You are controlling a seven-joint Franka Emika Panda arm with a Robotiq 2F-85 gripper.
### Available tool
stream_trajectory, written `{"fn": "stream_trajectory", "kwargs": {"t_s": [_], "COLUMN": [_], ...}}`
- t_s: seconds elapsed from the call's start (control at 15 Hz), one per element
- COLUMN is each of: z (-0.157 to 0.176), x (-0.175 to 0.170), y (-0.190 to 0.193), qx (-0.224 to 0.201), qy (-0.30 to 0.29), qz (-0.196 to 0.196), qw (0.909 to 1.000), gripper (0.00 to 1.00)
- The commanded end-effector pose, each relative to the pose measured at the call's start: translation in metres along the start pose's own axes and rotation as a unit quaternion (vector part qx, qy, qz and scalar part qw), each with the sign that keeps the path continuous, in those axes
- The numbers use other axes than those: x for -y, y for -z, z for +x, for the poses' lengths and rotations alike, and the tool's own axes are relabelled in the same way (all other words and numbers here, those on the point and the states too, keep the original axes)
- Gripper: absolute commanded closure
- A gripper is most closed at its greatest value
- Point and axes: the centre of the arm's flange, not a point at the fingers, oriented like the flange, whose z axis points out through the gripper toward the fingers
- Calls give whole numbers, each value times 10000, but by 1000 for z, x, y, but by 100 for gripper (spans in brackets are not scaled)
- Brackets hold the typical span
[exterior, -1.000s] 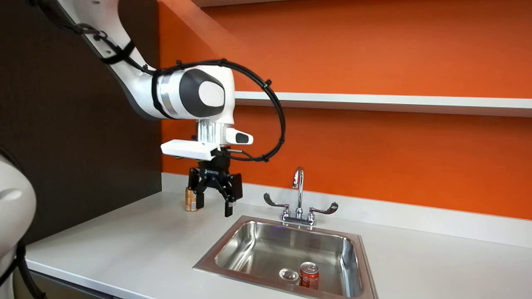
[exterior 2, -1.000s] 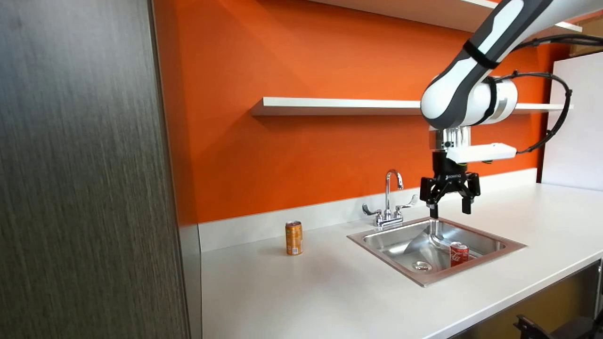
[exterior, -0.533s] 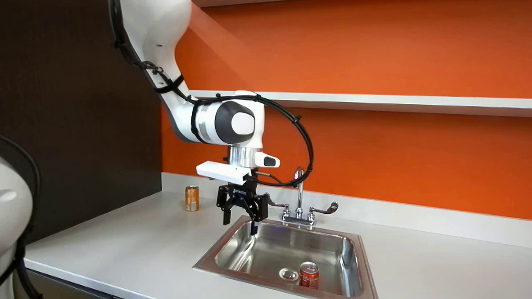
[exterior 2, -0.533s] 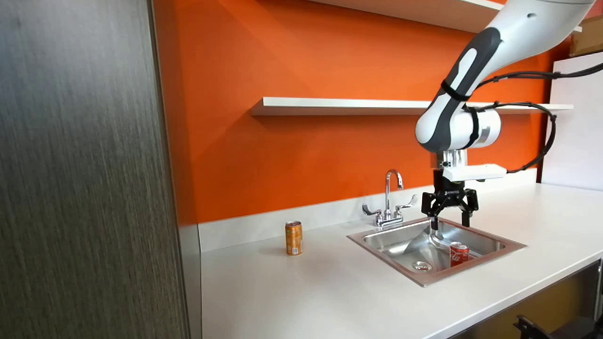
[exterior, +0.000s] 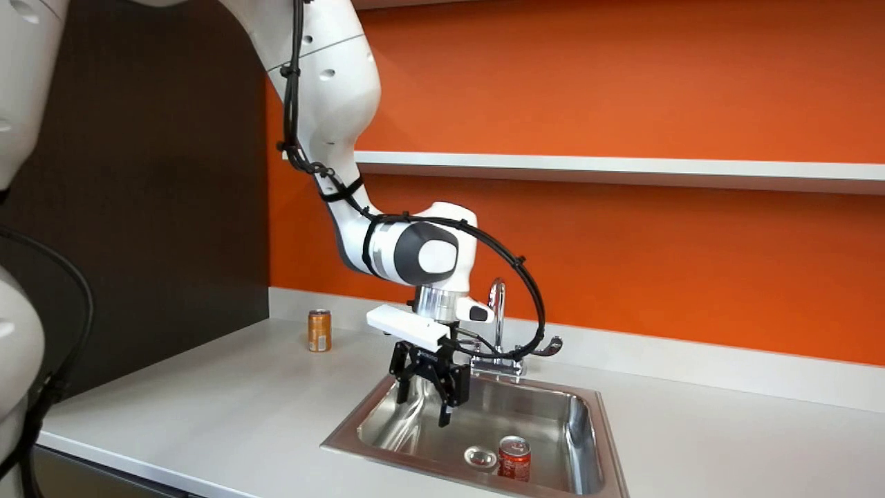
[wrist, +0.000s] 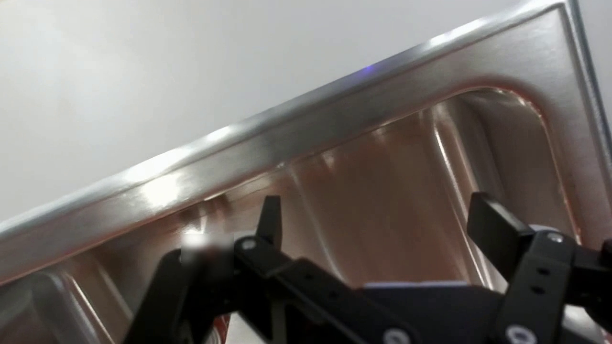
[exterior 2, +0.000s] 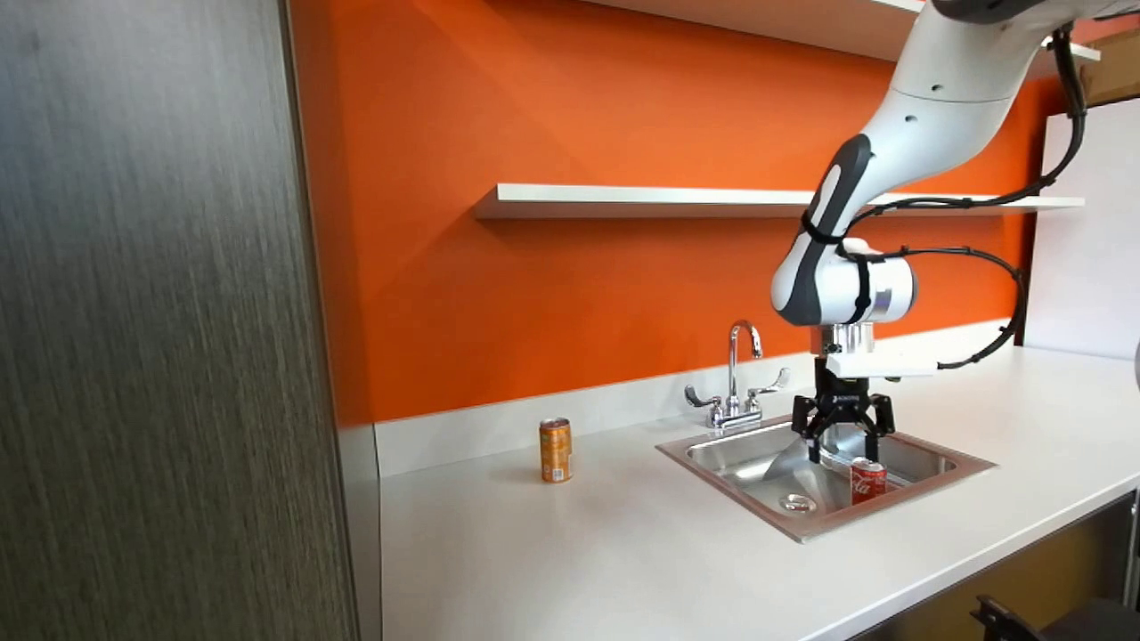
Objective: Remove the red can from the sink and put it on the counter
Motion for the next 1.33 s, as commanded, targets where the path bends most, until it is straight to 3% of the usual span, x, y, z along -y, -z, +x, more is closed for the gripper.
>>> {"fn": "stream_trajectory", "kwargs": {"t_s": [0.0,1.27], "z": [29,87], "x": [-25,-108], "y": [-11,-37], "qx": [22,-40], "qy": [-133,-897], "qz": [75,60], "qw": [9999,9959], "gripper": [0,0]}}
